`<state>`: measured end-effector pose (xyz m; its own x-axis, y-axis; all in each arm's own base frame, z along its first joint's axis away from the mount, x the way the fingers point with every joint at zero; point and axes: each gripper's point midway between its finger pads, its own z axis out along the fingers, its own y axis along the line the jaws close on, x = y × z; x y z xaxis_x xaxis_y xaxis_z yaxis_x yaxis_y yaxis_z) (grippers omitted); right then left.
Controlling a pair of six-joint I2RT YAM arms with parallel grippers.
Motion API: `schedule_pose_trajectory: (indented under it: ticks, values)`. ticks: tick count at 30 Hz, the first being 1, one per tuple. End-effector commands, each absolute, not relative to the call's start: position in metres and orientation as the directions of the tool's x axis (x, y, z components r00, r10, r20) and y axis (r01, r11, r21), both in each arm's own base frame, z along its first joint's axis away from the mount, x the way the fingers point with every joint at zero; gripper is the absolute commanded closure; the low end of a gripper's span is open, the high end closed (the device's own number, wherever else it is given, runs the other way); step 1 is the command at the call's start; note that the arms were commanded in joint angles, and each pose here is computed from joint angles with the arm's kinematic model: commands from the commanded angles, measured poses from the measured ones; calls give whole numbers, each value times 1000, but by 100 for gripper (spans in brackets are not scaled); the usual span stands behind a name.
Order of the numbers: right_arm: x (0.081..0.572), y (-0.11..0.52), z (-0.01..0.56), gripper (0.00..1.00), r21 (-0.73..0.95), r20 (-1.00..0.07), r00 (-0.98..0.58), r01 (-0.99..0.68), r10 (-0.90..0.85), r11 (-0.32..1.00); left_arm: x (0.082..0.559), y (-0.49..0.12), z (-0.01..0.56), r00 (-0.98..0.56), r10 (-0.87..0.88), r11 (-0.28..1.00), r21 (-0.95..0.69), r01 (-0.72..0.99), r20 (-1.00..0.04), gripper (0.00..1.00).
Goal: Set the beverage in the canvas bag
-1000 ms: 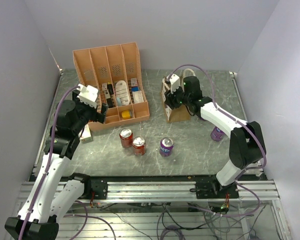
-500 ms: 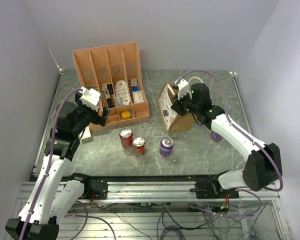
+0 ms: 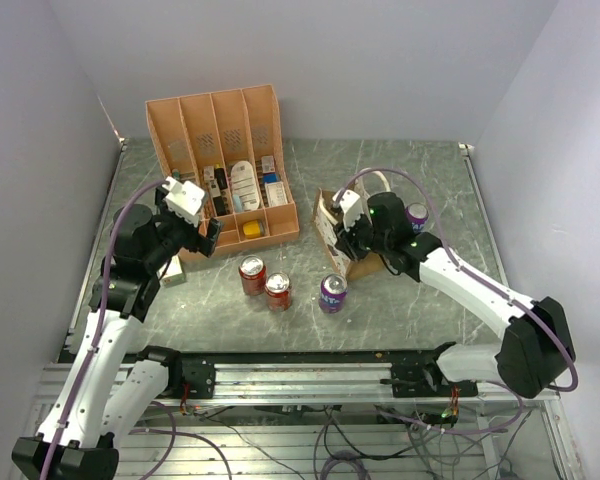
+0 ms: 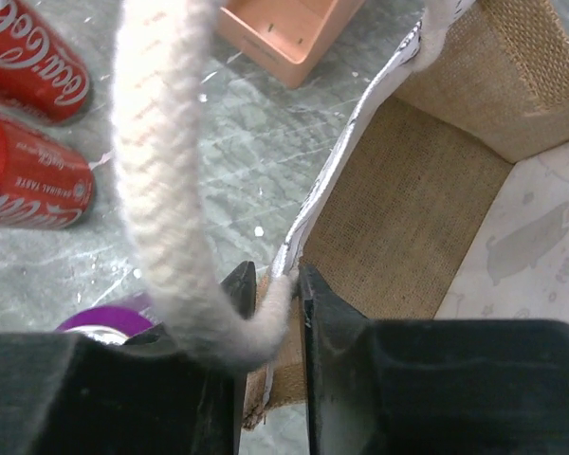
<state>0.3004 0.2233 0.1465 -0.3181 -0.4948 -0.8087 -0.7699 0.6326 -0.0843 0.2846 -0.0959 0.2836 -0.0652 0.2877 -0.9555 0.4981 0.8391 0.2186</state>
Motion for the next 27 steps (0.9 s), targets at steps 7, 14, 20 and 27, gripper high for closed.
schedule_pose_trajectory:
  ticks: [7, 14, 20, 27]
  values:
    - [265, 226, 167, 33, -73, -828, -238, -853, -508, 517, 286, -95, 278, -63, 306, 824, 231, 517, -950, 5]
    - [256, 214, 194, 17, -204, -811, -95, -879, -578, 431, 286, -90, 275, -71, 309, 830, 233, 507, -948, 5]
    - [223, 213, 220, 15, -227, -826, 18, -926, -564, 303, 286, -86, 277, -65, 306, 835, 235, 498, -950, 5]
    - [171, 219, 205, 15, -167, -803, 129, -986, -582, 13, 287, -85, 276, -66, 309, 833, 236, 500, -949, 5]
